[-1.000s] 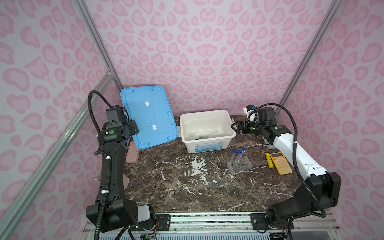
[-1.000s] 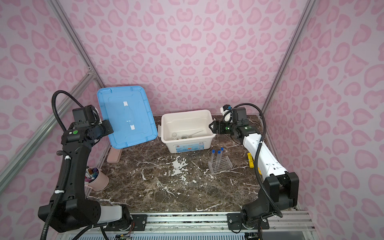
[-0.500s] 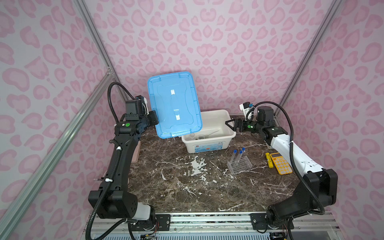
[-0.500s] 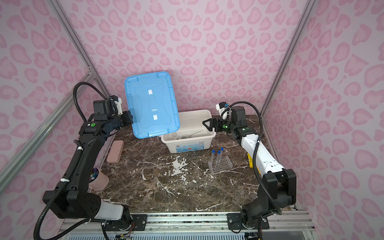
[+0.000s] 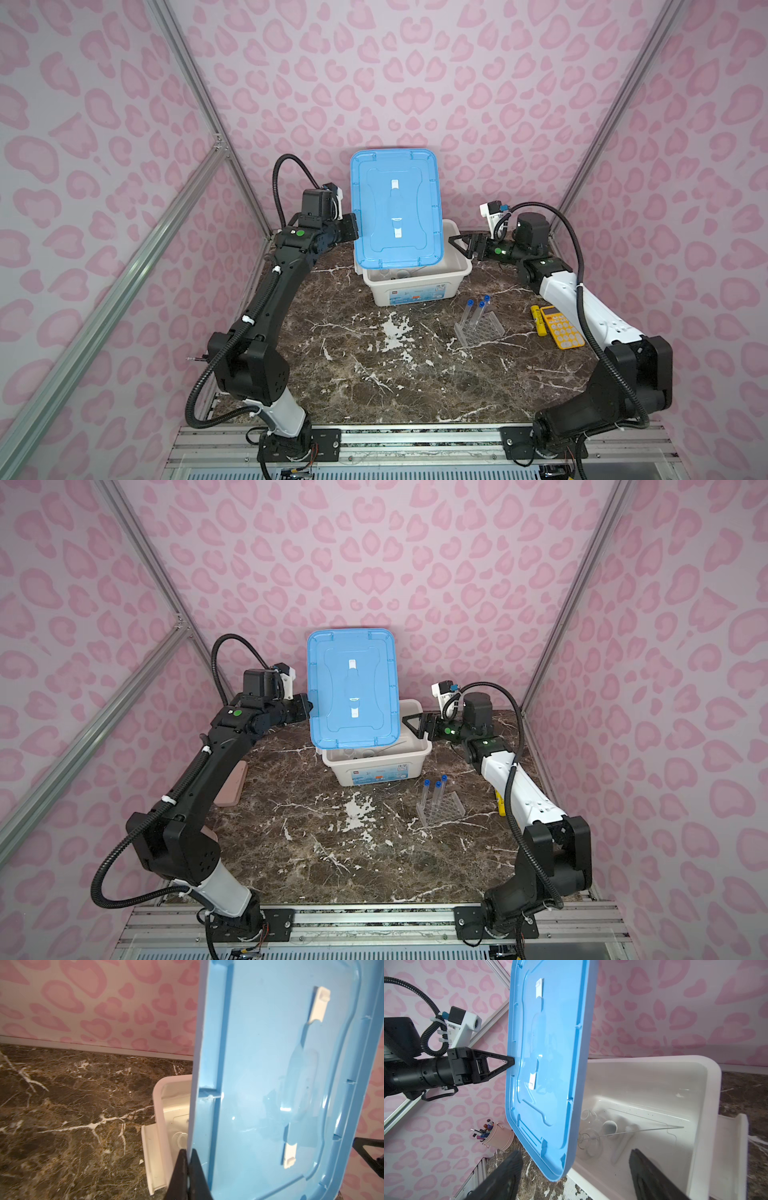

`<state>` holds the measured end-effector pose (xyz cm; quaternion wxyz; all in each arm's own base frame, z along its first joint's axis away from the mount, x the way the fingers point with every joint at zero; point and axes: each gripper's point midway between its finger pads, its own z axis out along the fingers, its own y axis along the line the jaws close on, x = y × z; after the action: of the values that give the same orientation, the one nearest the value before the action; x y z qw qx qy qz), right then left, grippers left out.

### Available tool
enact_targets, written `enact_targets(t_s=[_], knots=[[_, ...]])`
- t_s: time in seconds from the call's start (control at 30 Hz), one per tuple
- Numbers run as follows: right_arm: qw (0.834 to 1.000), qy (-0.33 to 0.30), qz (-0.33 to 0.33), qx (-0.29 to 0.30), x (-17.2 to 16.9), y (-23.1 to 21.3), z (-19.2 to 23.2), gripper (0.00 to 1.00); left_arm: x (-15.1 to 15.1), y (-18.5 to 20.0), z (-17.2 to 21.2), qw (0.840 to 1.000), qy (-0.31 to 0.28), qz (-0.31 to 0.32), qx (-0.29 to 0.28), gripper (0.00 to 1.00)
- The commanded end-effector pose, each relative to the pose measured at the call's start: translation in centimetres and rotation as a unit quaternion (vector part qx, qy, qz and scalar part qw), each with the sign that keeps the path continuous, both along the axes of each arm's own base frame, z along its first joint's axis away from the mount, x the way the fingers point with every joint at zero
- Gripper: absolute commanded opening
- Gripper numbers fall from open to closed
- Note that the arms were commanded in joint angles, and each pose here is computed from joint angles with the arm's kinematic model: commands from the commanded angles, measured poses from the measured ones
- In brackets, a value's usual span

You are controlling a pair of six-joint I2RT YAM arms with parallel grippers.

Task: Organize the chemistry lab equipment
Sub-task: 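Grasp the lid's far edge with right gripper while left gripper holds it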

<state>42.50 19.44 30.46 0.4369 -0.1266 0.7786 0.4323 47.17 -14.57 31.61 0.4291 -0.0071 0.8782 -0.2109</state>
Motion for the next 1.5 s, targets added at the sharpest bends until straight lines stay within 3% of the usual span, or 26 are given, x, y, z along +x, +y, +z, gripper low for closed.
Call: enact_targets(t_s=[0.0, 0.4, 0.87, 1.17, 1.27, 1.47], knots=[[1.000, -0.010, 0.003, 0.021, 0.4, -0.2, 0.6, 0.82, 1.0, -2.0, 2.1, 0.999, -0.037, -0.021, -0.028, 0.04], [0.998, -0.005, 0.019, 0.059, 0.6, 0.2, 1.0, 0.71, 1.2, -6.2, 0.6, 0.996, -0.026, -0.067, -0.047, 0.04], [0.998, 0.000, 0.036, 0.046, -0.6, 0.7, 1.3, 0.38, 2.9, -8.8, -0.6, 0.993, -0.016, -0.089, -0.080, 0.03], [0.999, 0.012, 0.027, 0.019, -0.5, 0.4, 1.0, 0.23, 3.7, -10.2, -1.0, 0.990, -0.018, -0.107, -0.090, 0.04], [1.000, 0.013, 0.020, 0.014, -0.3, 0.3, 1.0, 0.18, 3.9, -10.4, -1.4, 0.990, -0.011, -0.108, -0.092, 0.08], [1.000, 0.017, -0.006, -0.010, 0.3, -0.5, 0.9, 0.10, 4.0, -10.2, -2.1, 0.991, -0.001, -0.102, -0.087, 0.34]])
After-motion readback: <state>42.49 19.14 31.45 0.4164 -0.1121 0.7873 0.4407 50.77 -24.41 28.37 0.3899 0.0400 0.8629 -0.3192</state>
